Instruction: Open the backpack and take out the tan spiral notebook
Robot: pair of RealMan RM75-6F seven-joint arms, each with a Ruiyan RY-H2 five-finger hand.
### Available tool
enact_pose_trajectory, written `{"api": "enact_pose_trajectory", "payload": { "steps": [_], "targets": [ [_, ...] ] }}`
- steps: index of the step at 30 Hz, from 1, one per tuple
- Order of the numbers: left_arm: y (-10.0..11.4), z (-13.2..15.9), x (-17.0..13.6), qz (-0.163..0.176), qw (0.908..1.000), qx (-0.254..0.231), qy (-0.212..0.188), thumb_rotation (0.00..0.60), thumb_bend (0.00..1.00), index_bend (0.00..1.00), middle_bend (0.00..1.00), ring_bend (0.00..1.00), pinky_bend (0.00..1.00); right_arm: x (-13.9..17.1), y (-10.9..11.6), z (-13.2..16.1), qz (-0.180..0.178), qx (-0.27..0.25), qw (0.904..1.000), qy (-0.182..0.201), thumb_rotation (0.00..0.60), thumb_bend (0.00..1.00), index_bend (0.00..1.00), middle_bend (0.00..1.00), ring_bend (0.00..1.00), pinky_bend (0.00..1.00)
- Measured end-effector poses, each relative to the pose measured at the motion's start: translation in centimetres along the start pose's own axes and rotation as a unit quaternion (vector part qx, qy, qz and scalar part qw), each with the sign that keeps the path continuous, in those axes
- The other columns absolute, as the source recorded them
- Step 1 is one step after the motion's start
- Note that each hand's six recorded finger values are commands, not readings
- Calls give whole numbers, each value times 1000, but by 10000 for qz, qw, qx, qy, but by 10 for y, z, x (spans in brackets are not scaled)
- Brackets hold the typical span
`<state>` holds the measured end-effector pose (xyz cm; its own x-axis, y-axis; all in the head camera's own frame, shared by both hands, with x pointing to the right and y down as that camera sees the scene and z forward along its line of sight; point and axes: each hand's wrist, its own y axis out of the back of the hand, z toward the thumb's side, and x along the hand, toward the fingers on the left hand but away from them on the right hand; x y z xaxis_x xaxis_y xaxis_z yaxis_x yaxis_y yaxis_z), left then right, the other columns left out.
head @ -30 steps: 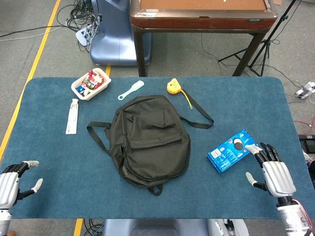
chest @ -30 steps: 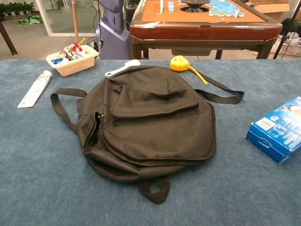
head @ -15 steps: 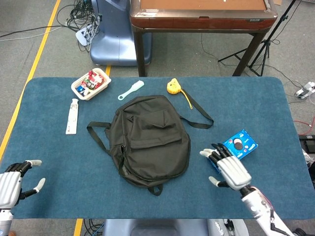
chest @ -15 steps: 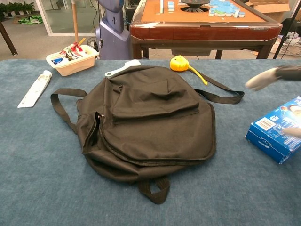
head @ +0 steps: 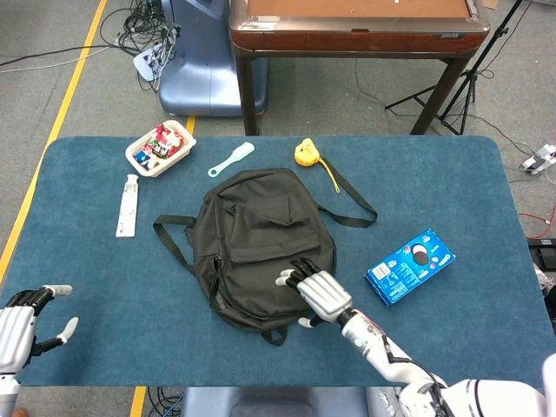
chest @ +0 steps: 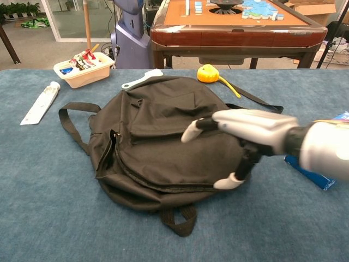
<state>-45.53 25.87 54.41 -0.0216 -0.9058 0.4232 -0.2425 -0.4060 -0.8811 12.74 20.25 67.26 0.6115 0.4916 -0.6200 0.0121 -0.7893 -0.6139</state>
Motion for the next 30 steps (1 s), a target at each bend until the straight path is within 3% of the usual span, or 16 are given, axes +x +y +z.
{"api": "enact_pose_trajectory", "payload": {
  "steps": [11,22,30],
  "targets": [
    [1,-6,-3,7,10000,-62,68,600,249,329,357,357,257,-42,-19,24,148,222,9996,108,600,154,265,174,0,3],
    [1,-8,-3,23,9999,-82,59,600,249,329,348,357,257,-48,-23,16,295,285,9991,-96,600,461,326,174,0,3],
    [2,-7,-1,46,9999,-80,39,600,249,329,347,357,256,-48,-17,16,306,201,9992,-137,600,560,478,221,0,3]
  ]
}}
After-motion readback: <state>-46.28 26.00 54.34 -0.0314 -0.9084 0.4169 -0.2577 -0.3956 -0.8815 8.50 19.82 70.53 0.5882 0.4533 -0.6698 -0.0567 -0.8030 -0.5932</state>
